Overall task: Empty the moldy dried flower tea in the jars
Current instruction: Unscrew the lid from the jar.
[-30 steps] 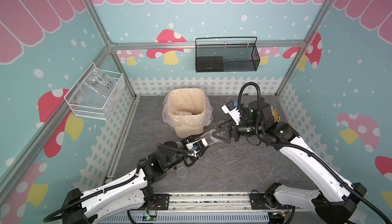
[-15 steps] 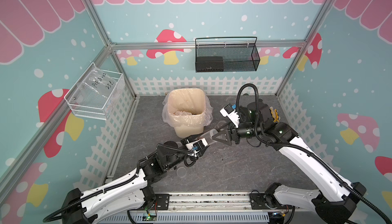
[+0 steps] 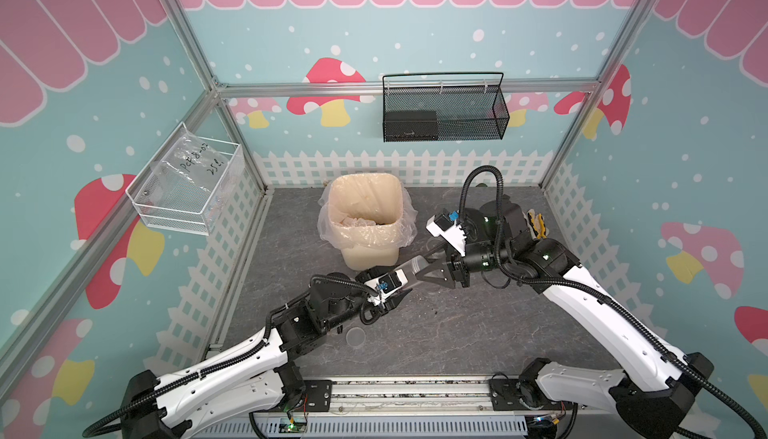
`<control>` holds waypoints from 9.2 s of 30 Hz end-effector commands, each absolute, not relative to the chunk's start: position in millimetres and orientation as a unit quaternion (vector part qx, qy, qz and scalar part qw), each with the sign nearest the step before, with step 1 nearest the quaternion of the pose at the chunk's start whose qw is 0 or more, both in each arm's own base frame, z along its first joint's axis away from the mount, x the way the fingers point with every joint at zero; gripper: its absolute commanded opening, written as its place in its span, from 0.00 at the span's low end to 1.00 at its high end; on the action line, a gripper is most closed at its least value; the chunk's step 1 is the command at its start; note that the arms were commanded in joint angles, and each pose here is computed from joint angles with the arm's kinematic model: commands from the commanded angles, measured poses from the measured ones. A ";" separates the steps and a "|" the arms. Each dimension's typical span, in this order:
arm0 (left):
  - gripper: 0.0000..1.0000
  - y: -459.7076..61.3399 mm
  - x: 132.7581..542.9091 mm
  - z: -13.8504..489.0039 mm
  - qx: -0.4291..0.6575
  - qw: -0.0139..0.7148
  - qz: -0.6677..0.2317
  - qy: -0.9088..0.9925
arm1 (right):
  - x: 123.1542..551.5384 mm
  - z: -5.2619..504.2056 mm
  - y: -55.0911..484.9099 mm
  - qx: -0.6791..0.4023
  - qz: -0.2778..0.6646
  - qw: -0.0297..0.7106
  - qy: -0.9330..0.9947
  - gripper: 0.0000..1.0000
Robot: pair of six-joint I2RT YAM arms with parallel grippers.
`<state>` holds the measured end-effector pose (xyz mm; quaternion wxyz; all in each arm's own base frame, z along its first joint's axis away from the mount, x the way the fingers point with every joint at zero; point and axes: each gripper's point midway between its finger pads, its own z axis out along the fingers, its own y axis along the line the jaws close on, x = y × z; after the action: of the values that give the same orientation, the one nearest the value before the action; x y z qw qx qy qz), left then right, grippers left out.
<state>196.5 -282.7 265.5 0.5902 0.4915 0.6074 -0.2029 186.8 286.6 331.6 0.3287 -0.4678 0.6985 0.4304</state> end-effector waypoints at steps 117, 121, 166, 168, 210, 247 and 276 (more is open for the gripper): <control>0.00 -259.6 231.7 290.4 0.491 0.644 -0.112 0.576 | 211.1 367.9 297.1 -0.293 0.455 0.321 0.777 0.89; 0.00 -261.4 230.8 287.9 0.495 0.641 -0.110 0.577 | 213.5 359.6 300.9 -0.298 0.453 0.311 0.781 0.82; 0.00 -265.6 222.6 274.0 0.502 0.617 -0.141 0.589 | 190.6 418.9 301.3 -0.542 0.365 0.489 0.577 0.71; 0.00 -261.4 227.4 276.7 0.499 0.630 -0.117 0.584 | 194.4 419.8 297.2 -0.479 0.395 0.468 0.629 0.78; 0.00 -255.2 229.3 276.9 0.517 0.642 -0.067 0.561 | 193.3 331.8 313.2 -0.415 0.454 0.284 0.735 0.37; 0.00 -264.7 218.9 256.9 0.545 0.607 -0.104 0.569 | 165.2 386.7 288.9 -0.580 0.358 0.513 0.522 0.94; 0.00 -259.0 229.5 264.9 0.534 0.629 -0.064 0.562 | 202.0 320.5 298.1 -0.287 0.459 0.277 0.794 0.67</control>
<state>229.2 -258.8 256.8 0.6155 0.5336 0.5753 -0.0737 208.1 295.6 323.0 0.2907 -0.2802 0.7976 0.4481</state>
